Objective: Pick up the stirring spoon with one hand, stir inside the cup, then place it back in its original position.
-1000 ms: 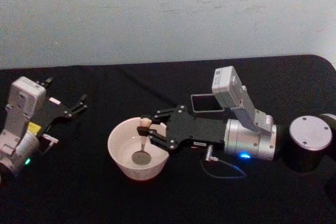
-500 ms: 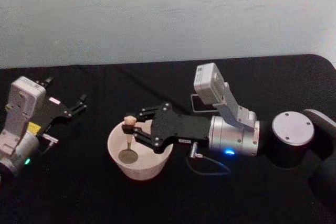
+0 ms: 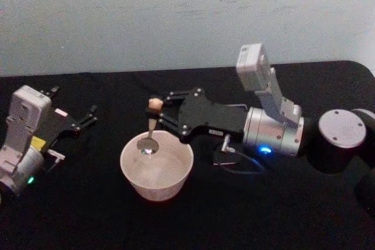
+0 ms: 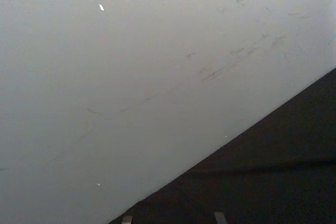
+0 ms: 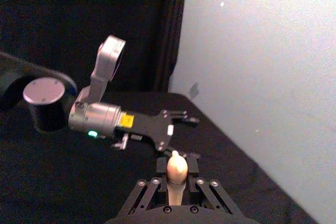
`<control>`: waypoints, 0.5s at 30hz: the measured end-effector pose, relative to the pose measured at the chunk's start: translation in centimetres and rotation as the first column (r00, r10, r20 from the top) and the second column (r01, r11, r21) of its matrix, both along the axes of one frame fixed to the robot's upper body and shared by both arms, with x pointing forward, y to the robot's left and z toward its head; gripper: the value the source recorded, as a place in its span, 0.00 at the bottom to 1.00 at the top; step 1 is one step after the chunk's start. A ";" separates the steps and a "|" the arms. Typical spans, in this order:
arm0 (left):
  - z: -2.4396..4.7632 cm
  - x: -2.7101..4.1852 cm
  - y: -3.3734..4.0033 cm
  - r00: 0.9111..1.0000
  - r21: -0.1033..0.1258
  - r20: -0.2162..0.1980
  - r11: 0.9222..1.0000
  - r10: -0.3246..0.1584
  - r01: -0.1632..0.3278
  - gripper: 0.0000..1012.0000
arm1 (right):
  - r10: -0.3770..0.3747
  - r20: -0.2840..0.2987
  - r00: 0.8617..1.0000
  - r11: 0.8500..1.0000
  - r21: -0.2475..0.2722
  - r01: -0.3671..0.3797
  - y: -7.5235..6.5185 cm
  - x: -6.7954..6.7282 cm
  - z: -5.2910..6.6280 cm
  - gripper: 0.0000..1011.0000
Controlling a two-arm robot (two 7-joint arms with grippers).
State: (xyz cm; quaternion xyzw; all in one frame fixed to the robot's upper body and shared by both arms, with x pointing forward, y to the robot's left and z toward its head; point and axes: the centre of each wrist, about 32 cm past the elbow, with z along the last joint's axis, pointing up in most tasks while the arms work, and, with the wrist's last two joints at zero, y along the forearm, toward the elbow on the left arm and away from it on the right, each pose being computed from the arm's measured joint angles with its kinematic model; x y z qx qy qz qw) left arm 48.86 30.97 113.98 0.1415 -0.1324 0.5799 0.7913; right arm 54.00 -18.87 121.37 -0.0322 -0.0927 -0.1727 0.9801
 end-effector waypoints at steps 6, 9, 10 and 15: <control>0.00 0.00 0.00 1.000 0.000 0.000 1.000 0.000 0.000 0.99 | -0.034 0.017 0.999 0.999 0.042 0.033 -0.7 -0.1 1.1 0.21; 0.00 0.00 0.00 1.000 0.000 0.000 1.000 0.000 0.000 0.99 | -0.055 0.020 0.998 0.997 0.061 0.053 -1.0 -0.3 1.5 0.21; 0.00 0.00 0.00 1.000 0.000 0.000 1.000 0.000 0.000 0.99 | -0.055 0.020 0.998 0.997 0.061 0.053 -1.0 -0.3 1.5 0.21; 0.00 0.00 0.00 1.000 0.000 0.000 1.000 0.000 0.000 0.99 | -0.079 0.017 0.997 0.994 0.076 0.077 -1.3 -0.5 1.8 0.21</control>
